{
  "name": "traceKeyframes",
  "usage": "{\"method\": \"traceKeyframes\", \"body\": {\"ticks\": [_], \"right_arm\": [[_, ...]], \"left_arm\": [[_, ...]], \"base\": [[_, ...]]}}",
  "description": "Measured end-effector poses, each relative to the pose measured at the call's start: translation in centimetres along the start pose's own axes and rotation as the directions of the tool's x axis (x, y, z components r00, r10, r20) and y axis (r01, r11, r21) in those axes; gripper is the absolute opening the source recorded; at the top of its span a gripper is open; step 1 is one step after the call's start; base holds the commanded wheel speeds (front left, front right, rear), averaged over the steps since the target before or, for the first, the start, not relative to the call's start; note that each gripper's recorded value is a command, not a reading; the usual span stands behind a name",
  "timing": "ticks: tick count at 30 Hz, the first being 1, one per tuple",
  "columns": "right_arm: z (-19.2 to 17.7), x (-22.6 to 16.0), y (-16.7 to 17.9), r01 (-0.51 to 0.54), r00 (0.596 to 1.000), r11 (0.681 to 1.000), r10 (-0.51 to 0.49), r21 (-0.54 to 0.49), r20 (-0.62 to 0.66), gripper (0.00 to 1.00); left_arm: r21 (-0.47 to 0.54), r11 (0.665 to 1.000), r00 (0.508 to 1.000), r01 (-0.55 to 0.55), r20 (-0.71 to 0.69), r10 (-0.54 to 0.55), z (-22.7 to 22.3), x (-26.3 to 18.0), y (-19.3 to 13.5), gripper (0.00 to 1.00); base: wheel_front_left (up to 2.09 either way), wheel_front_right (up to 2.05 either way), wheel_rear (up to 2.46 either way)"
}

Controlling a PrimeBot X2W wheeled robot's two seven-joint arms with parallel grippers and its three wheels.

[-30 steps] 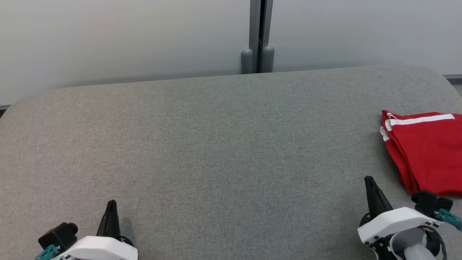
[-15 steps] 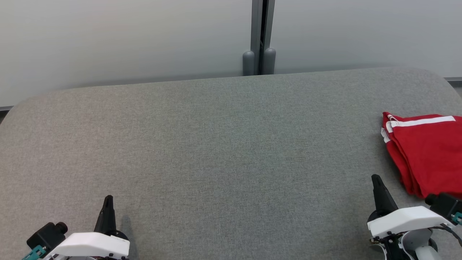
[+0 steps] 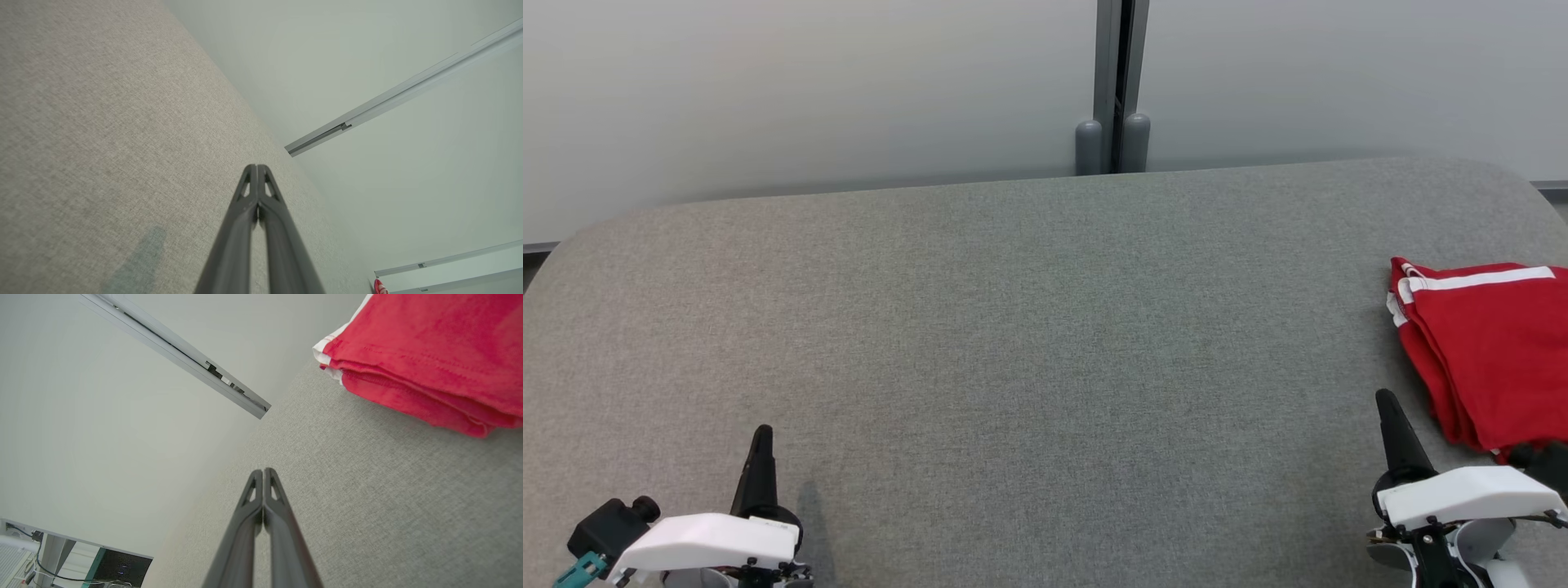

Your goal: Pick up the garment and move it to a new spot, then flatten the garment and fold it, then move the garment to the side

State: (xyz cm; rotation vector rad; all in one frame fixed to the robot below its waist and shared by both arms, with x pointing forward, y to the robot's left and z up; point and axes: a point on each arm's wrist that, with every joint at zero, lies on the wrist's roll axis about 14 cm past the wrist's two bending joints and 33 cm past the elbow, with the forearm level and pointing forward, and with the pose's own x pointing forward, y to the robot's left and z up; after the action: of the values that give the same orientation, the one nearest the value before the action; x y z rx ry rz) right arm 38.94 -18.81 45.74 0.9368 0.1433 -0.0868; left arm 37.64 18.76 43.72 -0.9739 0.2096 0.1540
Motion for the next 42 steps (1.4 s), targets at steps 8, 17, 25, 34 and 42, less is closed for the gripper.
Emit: {"method": "traceKeyframes", "body": {"ticks": [8, 17, 25, 34, 42], "right_arm": [[0.5, 0.0, 0.3, -0.009, 1.0, 0.995, 0.009, 0.096, 0.009, 0.0], [1.1, -0.1, 0.7, -0.027, 0.999, 0.981, 0.023, 0.19, 0.021, 0.0], [1.5, -0.1, 1.2, -0.047, 0.999, 0.963, 0.041, 0.266, 0.029, 0.0], [2.0, -0.3, 1.6, -0.068, 0.998, 0.933, 0.057, 0.354, 0.041, 0.0], [2.4, -0.3, 2.0, -0.089, 0.996, 0.906, 0.075, 0.415, 0.05, 0.0]], "left_arm": [[-0.09, 0.996, 1.0, 0.022, 0.005, -0.021, 0.5, 0.0, -0.5, 0.0], [-0.179, 0.983, 0.999, 0.046, 0.012, -0.044, 1.0, 0.0, -1.1, 0.0], [-0.25, 0.965, 0.997, 0.075, 0.02, -0.072, 1.6, 0.0, -1.8, 0.0], [-0.333, 0.936, 0.994, 0.111, 0.035, -0.105, 2.2, 0.0, -2.5, 0.0], [-0.391, 0.91, 0.991, 0.137, 0.048, -0.128, 2.8, -0.1, -3.0, 0.0]], "base": [[0.0, 0.0, 0.0], [0.0, 0.0, 0.0], [0.0, 0.0, 0.0], [0.0, 0.0, 0.0], [0.0, 0.0, 0.0]]}}
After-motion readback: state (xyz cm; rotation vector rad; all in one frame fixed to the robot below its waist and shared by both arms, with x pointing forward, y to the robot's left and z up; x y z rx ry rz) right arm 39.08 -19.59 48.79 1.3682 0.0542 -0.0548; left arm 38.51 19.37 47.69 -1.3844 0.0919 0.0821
